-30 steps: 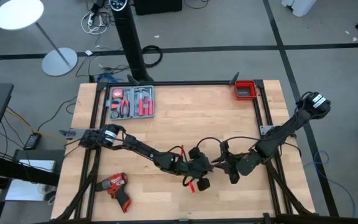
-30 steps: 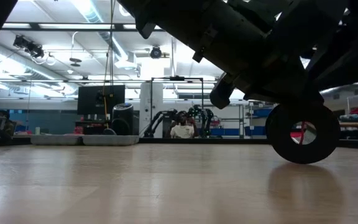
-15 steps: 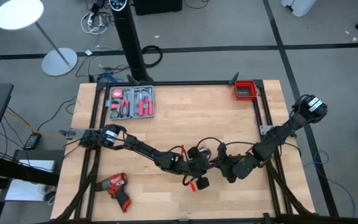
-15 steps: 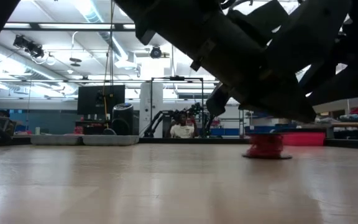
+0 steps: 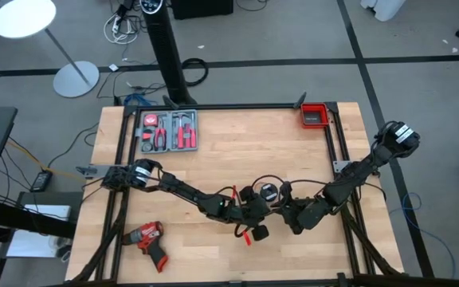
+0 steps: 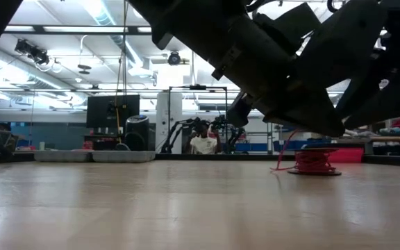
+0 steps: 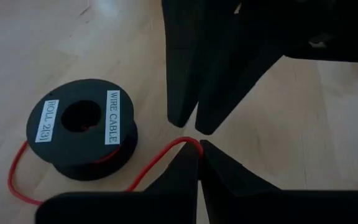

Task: Coil cords
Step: Coil the red wire on the black spool, then coil the red wire onto the spool

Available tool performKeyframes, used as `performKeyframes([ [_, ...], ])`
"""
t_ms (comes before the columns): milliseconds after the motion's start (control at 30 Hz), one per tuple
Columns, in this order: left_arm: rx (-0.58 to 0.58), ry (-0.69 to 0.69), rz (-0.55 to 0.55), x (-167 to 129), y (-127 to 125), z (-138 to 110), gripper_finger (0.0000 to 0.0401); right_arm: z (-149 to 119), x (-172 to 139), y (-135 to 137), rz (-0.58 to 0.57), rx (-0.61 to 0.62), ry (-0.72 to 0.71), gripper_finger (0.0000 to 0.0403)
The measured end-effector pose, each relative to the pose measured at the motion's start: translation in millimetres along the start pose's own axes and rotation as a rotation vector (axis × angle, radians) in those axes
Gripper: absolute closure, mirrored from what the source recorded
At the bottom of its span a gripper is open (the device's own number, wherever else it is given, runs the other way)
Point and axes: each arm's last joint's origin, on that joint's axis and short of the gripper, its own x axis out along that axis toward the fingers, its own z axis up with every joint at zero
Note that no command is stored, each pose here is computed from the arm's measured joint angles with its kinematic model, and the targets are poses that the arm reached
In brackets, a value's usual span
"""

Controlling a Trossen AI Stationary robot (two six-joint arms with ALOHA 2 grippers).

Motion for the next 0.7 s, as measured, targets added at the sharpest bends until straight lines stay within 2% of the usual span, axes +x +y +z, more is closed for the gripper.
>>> performKeyframes([
  [167,-0.002,0.003,-0.02,-0.2,-0.9,0.4,0.0386,2.4,0.0,-1.4,-0.035,-0.035,-0.017,0.0328],
  [400,-0.005,0.001,-0.033,-0.6,-1.4,1.7,0.0386,6.8,-0.2,-1.7,-0.021,-0.17,-0.059,0.0329],
  [700,-0.013,-0.002,-0.039,-0.6,-1.8,2.2,0.0386,6.6,2.5,-4.6,0.012,-0.262,-0.069,0.033],
])
